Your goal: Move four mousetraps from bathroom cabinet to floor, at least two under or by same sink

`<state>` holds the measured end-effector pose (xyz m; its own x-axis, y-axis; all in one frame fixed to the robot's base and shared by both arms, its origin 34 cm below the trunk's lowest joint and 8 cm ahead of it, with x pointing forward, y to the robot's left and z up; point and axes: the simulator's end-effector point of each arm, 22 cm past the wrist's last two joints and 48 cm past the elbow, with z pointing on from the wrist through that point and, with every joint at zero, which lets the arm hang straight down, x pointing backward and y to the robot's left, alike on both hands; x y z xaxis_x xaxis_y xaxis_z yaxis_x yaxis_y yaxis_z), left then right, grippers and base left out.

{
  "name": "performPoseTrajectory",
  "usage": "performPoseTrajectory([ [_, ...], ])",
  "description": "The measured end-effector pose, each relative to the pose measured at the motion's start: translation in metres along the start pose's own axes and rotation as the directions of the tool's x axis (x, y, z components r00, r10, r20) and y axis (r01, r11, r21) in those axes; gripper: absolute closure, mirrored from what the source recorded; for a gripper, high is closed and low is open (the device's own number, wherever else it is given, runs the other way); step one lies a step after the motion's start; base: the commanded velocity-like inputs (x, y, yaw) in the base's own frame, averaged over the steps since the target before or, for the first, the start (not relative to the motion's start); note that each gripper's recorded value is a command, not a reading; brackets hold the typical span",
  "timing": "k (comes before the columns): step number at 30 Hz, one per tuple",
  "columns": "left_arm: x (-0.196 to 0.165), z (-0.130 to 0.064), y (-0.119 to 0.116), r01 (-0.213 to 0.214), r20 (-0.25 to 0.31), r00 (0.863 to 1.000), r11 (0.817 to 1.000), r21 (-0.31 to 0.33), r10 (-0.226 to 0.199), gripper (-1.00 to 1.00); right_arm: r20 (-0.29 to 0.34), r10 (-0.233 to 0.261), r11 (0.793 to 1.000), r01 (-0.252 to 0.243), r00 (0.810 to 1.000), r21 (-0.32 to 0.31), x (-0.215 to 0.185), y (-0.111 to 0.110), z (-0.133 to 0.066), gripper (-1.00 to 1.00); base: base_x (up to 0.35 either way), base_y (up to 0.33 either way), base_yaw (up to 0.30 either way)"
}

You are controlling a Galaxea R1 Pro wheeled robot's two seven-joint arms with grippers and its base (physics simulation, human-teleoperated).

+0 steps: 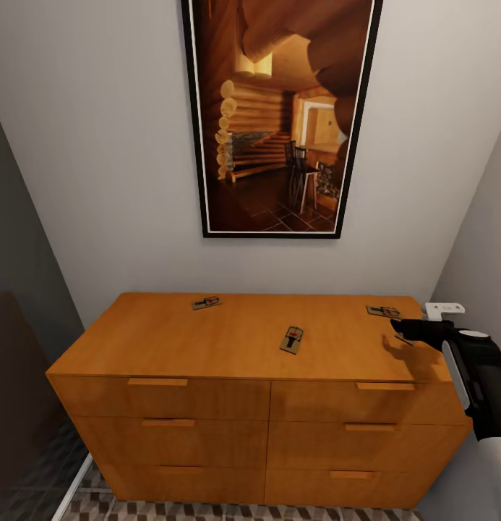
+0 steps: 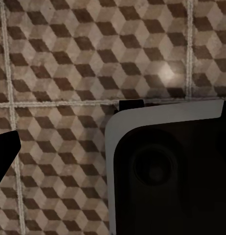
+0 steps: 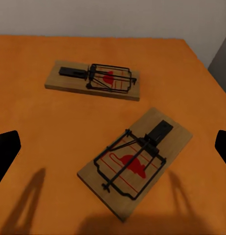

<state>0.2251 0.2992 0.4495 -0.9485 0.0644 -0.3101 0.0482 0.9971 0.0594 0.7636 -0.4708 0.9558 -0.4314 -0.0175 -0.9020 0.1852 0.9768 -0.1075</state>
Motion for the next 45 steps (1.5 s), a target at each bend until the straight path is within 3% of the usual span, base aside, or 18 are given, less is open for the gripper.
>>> performPoseTrajectory([
  [35,0.0000,0.0000,0.0003,0.001,0.000,1.000,1.000,-0.001,-0.001,-1.00,0.002,0.005,1.000,-0.005,1.000,-0.008,-0.0004,-0.0005,-0.0002,-1.00,0.000,0.000,0.000],
  [45,0.0000,0.0000,0.0003,0.001,0.000,1.000,1.000,-0.001,-0.001,-1.00,0.002,0.004,0.999,-0.004,1.000,-0.045,-0.0008,0.0061,-0.0007,-1.00,0.000,0.000,0.000],
])
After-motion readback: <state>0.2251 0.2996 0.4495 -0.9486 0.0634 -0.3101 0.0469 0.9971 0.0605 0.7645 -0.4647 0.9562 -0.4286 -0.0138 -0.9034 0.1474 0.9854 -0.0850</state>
